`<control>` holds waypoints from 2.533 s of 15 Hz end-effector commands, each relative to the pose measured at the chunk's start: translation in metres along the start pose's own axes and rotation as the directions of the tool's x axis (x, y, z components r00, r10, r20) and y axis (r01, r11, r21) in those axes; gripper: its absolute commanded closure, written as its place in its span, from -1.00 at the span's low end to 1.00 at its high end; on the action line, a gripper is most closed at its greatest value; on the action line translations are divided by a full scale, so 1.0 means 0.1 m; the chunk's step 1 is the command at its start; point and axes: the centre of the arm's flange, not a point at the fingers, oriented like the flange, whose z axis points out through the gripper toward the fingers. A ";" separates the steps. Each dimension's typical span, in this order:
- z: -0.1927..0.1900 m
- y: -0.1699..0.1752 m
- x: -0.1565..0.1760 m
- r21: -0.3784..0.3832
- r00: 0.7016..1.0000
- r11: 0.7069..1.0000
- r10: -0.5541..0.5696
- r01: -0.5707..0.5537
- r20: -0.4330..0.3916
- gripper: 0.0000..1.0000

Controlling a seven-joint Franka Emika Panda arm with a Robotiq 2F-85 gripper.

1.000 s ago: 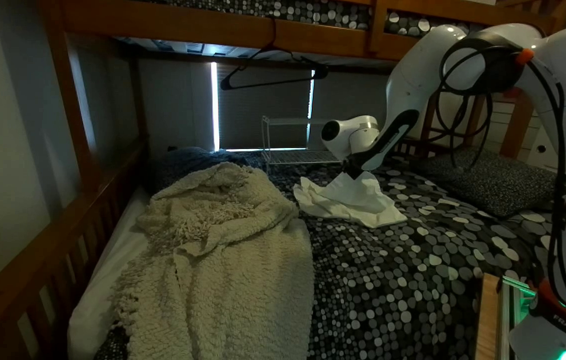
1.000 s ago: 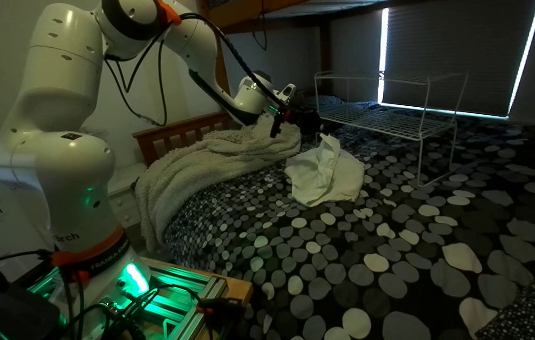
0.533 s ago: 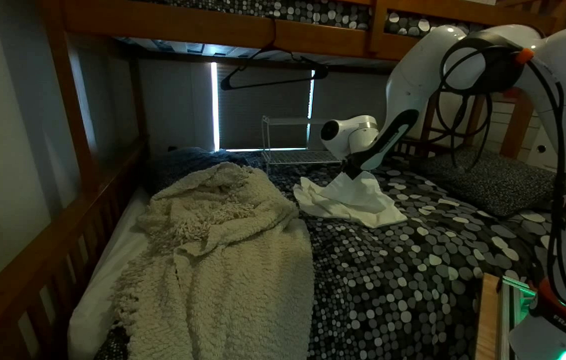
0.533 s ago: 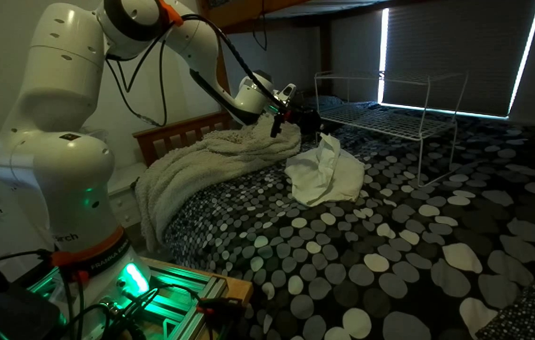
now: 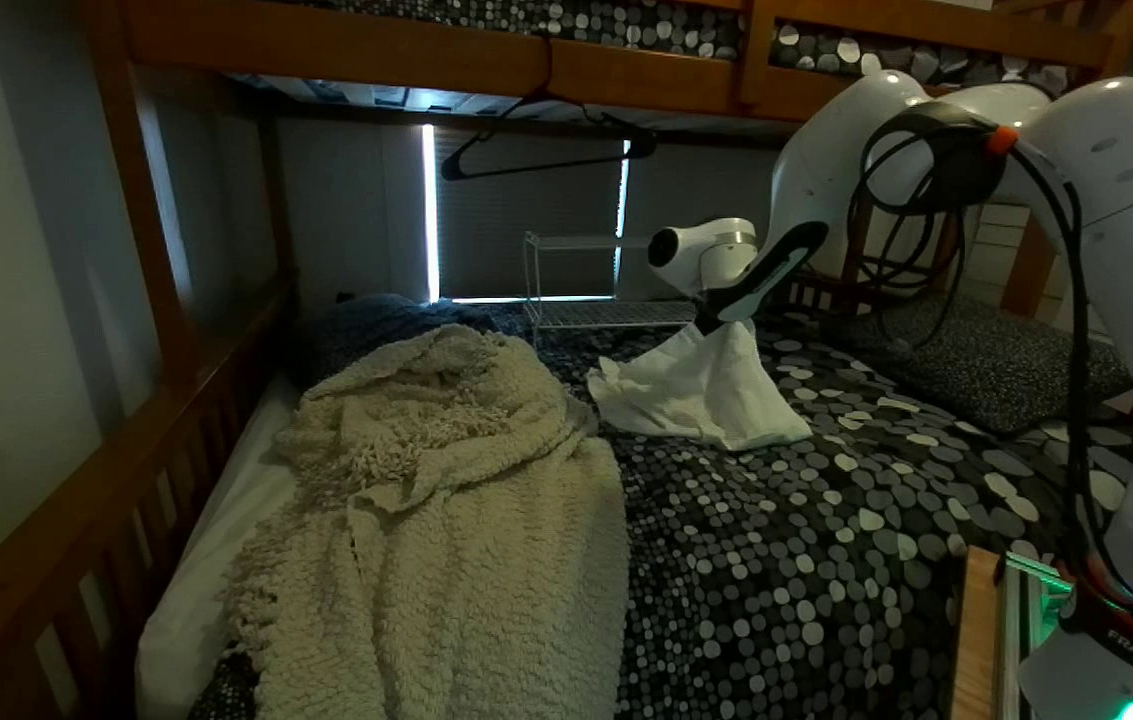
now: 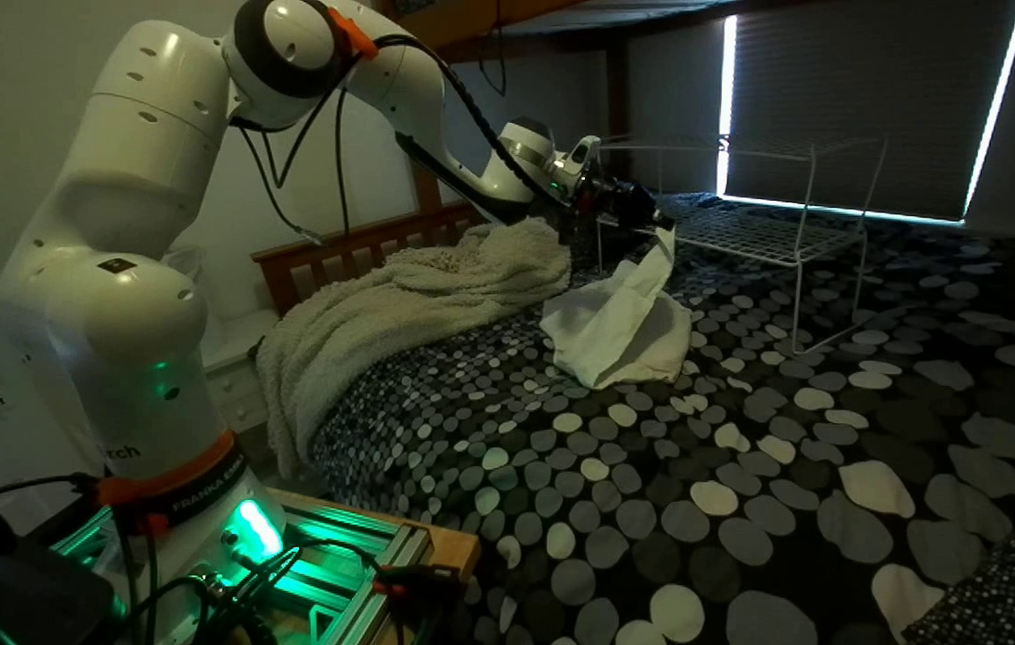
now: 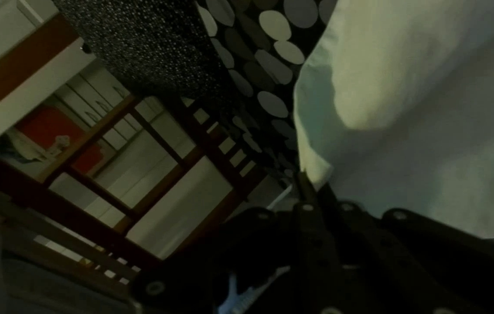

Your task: Fold the white pillow case in half

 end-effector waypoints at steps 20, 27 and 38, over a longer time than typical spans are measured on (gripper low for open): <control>0.62 -0.60 0.10 0.071 0.967 0.979 -0.198 0.189 0.162 -0.87; -0.18 -0.52 -0.06 0.239 0.833 0.870 -0.486 0.432 0.263 -1.00; -1.57 0.08 -0.55 0.653 0.633 0.523 -0.769 0.548 0.085 -1.00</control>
